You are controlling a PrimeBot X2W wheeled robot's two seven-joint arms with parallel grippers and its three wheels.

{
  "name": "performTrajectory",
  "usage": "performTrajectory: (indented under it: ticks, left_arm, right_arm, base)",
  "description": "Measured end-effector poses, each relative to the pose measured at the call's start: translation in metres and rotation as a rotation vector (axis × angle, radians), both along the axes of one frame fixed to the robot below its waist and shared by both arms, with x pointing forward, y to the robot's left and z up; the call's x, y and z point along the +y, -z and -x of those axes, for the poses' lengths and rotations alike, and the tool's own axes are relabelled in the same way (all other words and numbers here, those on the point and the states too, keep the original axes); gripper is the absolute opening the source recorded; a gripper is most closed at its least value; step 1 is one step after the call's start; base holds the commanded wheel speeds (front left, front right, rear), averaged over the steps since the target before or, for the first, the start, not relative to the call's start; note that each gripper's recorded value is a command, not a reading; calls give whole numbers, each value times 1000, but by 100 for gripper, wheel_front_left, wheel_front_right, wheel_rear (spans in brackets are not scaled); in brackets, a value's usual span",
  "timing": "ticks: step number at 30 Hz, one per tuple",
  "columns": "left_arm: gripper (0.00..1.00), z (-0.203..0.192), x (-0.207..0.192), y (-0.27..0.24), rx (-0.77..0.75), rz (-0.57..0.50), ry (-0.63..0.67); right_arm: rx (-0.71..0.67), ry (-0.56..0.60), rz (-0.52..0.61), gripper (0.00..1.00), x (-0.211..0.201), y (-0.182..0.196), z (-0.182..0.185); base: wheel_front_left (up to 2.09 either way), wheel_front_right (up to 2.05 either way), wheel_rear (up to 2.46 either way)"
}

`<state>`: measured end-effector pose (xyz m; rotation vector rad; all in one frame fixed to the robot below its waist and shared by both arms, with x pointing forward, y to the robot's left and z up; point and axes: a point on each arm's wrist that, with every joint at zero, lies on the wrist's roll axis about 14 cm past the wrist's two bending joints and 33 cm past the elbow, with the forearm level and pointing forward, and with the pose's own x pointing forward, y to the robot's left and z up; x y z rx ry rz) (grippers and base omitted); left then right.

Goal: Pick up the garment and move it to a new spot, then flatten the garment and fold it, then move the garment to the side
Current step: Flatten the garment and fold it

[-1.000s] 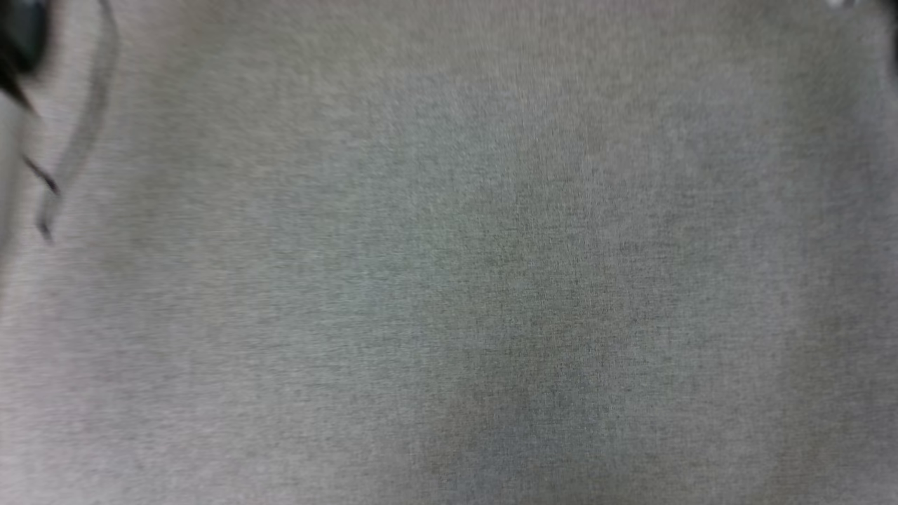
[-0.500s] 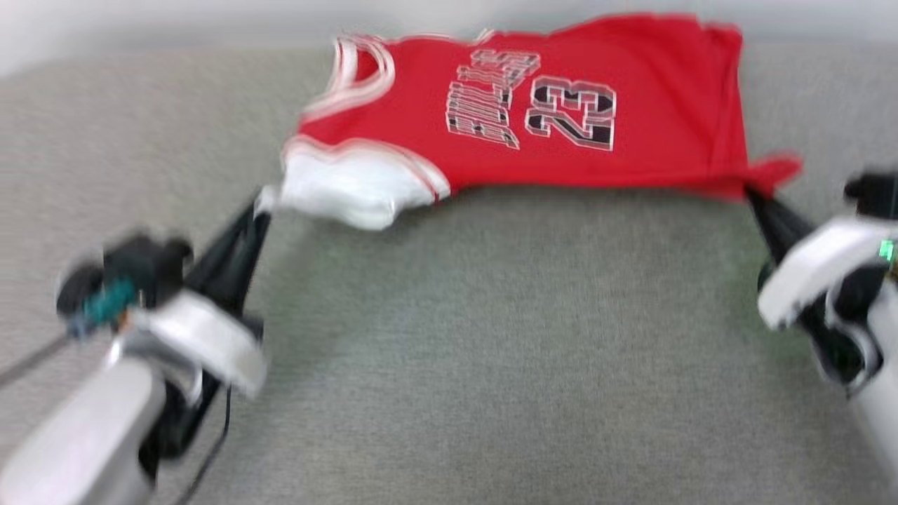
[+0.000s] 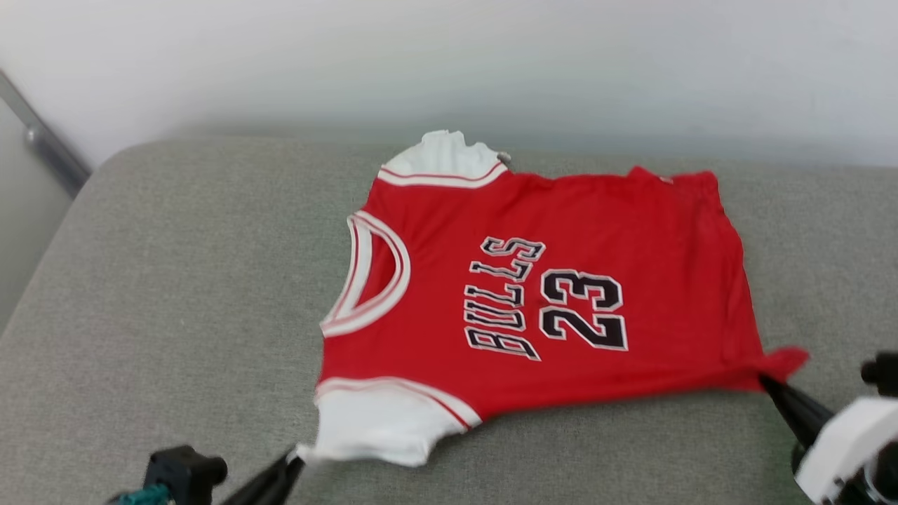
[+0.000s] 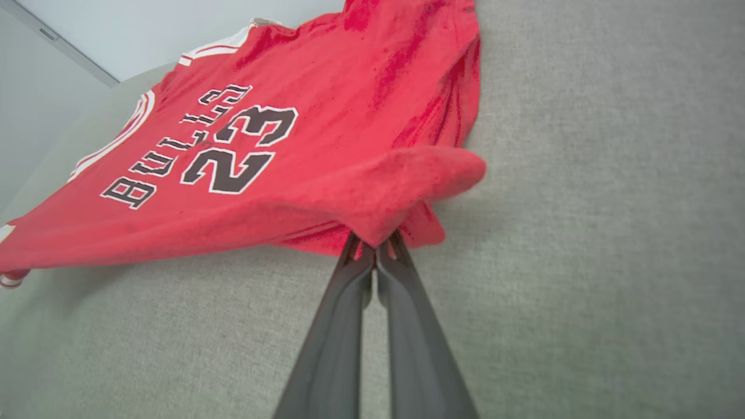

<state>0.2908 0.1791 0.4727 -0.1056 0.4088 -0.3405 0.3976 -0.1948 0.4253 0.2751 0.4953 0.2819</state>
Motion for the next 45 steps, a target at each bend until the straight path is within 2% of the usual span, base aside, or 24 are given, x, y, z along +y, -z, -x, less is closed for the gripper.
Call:
performTrajectory:
  ticks: [6, 10, 15, 21, 30, 37, 45]
  left_arm:
    - [0, 41, -19, 12, 150, 86, 43]
    - [0, 64, -25, 26, 277, 92, 86]
    - [0, 62, -26, 22, 261, 84, 106]
    - [0, 20, -16, -7, 81, 52, 89]
    - [0, -41, -19, -39, -70, 29, 132]
    - [0, -89, -17, -32, -85, -30, 160]
    - [0, -127, -16, 5, -15, -87, 183]
  right_arm:
    - [97, -1, -17, 0, -14, 8, 40]
    - [174, -12, -24, 0, -17, 17, 67]
    - [171, 2, -35, 0, -21, 9, 75]
    - [155, 6, -41, 0, -20, -2, 70]
    - [160, -24, -4, 0, -14, -11, 47]
    - [203, -58, 67, 0, -9, 0, 20]
    - [293, -85, 154, 0, -10, 24, -1]
  base:
    - [0, 0, 0]
    - [0, 0, 0]
    - [0, 0, 0]
    - [0, 0, 0]
    - [0, 0, 0]
    - [0, 0, 0]
    - [0, 0, 0]
